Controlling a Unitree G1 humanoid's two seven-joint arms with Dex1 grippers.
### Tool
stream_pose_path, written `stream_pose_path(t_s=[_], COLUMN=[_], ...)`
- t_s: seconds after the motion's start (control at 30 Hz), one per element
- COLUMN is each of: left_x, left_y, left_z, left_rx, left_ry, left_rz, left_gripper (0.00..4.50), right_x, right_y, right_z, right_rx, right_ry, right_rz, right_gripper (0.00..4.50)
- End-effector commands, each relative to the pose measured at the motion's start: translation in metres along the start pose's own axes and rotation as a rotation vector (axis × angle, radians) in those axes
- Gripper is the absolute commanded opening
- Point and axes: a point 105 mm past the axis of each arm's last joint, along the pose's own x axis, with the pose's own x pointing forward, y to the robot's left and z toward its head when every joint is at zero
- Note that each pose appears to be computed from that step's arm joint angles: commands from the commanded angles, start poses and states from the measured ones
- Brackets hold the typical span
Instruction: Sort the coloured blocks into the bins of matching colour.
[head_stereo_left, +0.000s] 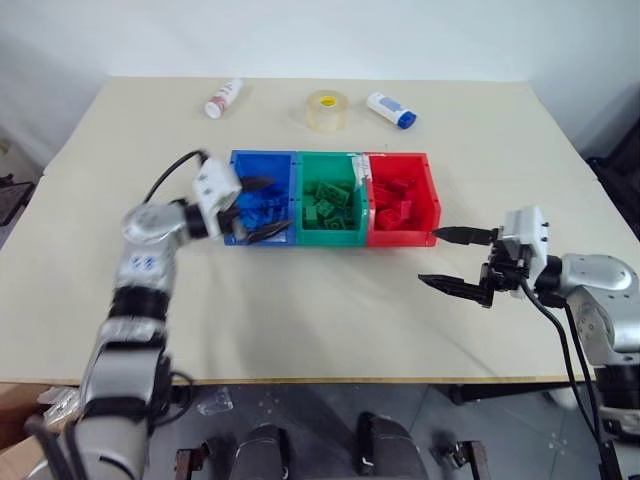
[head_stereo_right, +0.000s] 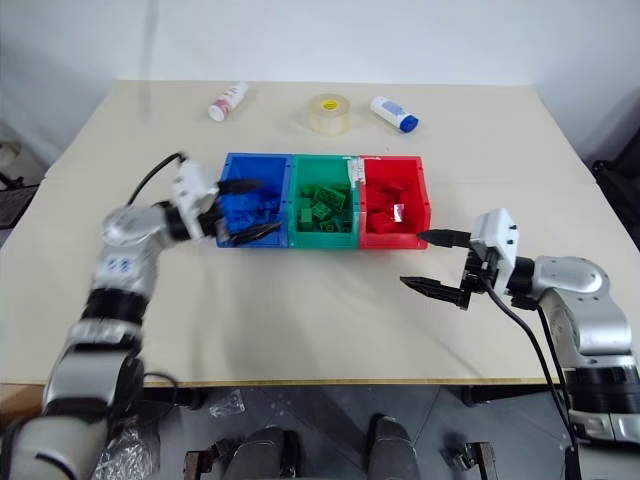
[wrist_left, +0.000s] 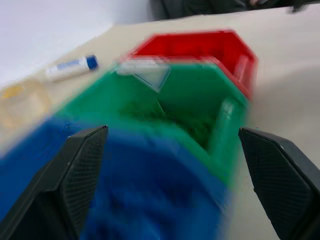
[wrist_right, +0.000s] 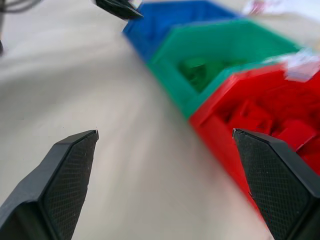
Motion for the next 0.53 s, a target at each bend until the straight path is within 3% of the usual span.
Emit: stream_pose_path(t_s=[0.03,0.17,0.3,0.53], left_x=[-0.013,-0.048,-0.068,-0.072], left_y=[-0.013,-0.038,-0.041,-0.03], left_z=[0.019,0.002,-0.008,-0.006], left_rx=[0.007,-0.059,-0.087,-0.09], left_ry=[-0.043,0.004,0.045,0.031], left_rz=[0.023,0.09,0.148,0.166], left_gripper=[4.44,4.44,4.44,4.44], right_x=[-0.001,0.0,-0.003,-0.005], right_y=[-0.001,-0.001,-0.004,-0.007], right_z=[-0.002,-0.012,-0.015,-0.017], right_rx=[-0.02,-0.009,-0.009,-0.013], right_ry=[0.028,0.077,0.09,0.086], right_rz=[0.041,0.078,0.082,0.067], right_gripper=[4.5,4.5,4.5,4.5])
